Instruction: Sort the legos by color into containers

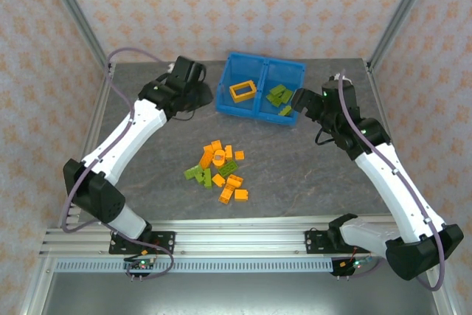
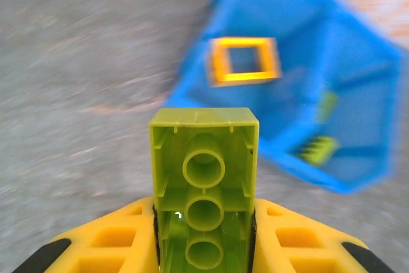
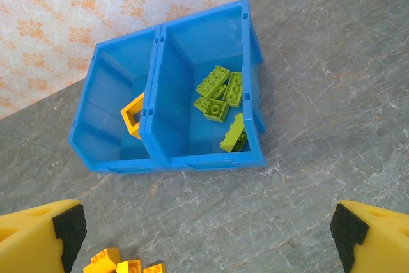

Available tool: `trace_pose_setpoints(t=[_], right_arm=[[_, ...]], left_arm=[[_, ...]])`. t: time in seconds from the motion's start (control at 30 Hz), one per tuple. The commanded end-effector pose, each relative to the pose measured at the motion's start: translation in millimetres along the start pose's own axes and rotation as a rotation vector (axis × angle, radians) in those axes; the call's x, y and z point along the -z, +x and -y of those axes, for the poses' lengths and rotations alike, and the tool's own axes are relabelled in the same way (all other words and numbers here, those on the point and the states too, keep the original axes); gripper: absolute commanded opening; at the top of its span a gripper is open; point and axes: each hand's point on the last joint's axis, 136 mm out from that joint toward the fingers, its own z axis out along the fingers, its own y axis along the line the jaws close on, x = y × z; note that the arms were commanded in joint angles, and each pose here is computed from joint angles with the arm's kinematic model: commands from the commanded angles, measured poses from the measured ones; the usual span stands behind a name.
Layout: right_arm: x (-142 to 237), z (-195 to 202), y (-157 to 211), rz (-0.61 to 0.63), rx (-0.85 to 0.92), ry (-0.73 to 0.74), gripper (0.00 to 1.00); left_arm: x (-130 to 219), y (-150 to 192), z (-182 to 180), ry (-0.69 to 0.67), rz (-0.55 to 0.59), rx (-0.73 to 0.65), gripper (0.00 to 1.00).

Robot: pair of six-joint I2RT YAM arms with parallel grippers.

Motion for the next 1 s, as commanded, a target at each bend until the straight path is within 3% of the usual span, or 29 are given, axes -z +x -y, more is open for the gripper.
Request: trace_pose_setpoints(t=[0.0, 0.2, 0.37, 0.7, 0.83, 0.97], right_arm=[[17.5, -5.9, -11.9, 0.035, -0.027, -0.036, 0.99], [29.6, 1.5, -11.8, 0.049, -0.039, -0.024, 0.99], [38.7, 11.9, -4.2, 0.052, -0.064, -0.012, 0.99], [50.1, 17.4, 3.8, 0.043, -0.086, -0.027, 0.99], [54.4, 18.3, 6.0, 0.037, -0.085, -0.034, 0.99], [57.4, 19.1, 6.8, 0.036, -0.079, -0.036, 0.99]], left_arm=[[-6.8, 7.3, 54.7, 0.079, -0.004, -0.130, 0.27], [-50.4, 23.1, 152.4, 0.183, 0.023, -0.295, 0.26], [-97.6, 43.0, 192.1, 0.176, 0.055, -0.427, 0.25], [-186.4, 61.8, 199.3, 0.130, 0.099, -0.439, 0.27], [-209.7, 68.0, 188.9, 0.072, 0.097, -0.443, 0.35], [-206.6, 64.7, 195.4, 0.101, 0.104, -0.414, 0.45]])
